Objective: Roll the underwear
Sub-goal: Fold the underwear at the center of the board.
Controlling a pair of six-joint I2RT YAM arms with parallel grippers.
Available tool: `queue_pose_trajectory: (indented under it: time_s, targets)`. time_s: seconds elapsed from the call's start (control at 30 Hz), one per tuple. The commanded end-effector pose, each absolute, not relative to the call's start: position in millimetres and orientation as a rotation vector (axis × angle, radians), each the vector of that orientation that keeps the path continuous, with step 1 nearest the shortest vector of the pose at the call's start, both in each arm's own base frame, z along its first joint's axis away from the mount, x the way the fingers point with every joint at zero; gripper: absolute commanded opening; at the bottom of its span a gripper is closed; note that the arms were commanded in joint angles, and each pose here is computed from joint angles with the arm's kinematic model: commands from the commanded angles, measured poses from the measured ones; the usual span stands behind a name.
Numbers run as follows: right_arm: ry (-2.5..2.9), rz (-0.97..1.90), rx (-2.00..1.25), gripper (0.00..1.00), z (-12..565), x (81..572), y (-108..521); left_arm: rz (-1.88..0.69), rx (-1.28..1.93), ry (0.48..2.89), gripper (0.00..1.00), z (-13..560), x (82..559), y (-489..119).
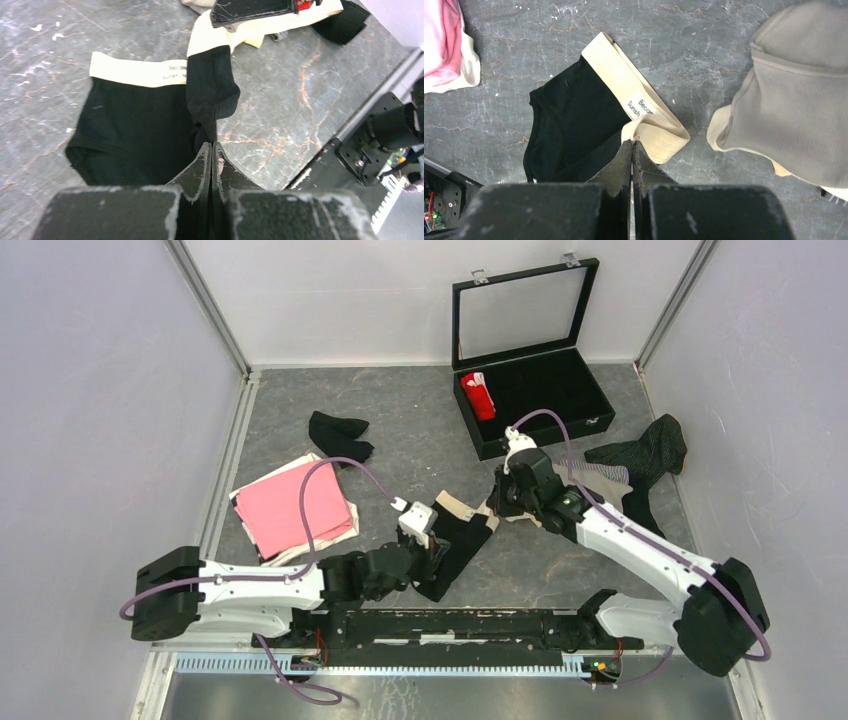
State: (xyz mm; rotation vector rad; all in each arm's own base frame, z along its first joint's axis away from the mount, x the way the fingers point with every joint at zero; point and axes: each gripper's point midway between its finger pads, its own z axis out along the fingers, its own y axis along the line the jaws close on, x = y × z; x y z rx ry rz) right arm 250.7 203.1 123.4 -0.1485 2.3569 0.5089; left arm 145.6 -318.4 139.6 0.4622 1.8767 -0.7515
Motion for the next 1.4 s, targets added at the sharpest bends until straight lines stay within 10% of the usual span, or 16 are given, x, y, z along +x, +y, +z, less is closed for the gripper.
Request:
queue_pose_trajectory:
  time_s: [0.0,0.83,1.37]
  targets:
    - [2.28,0.564,-0.182,0.0,148,274,225,-0.738,0.356,1.873,0.02,144,161,-301]
    - [2.391,0.49,-0.244,0.03,94,320,257,-0.547,0.205,1.961,0.02,83,200,-245]
    - [2.265,0.671,-0.325,0.43,123,324,274,-0.408,0.106,1.996,0.07,72,214,-223]
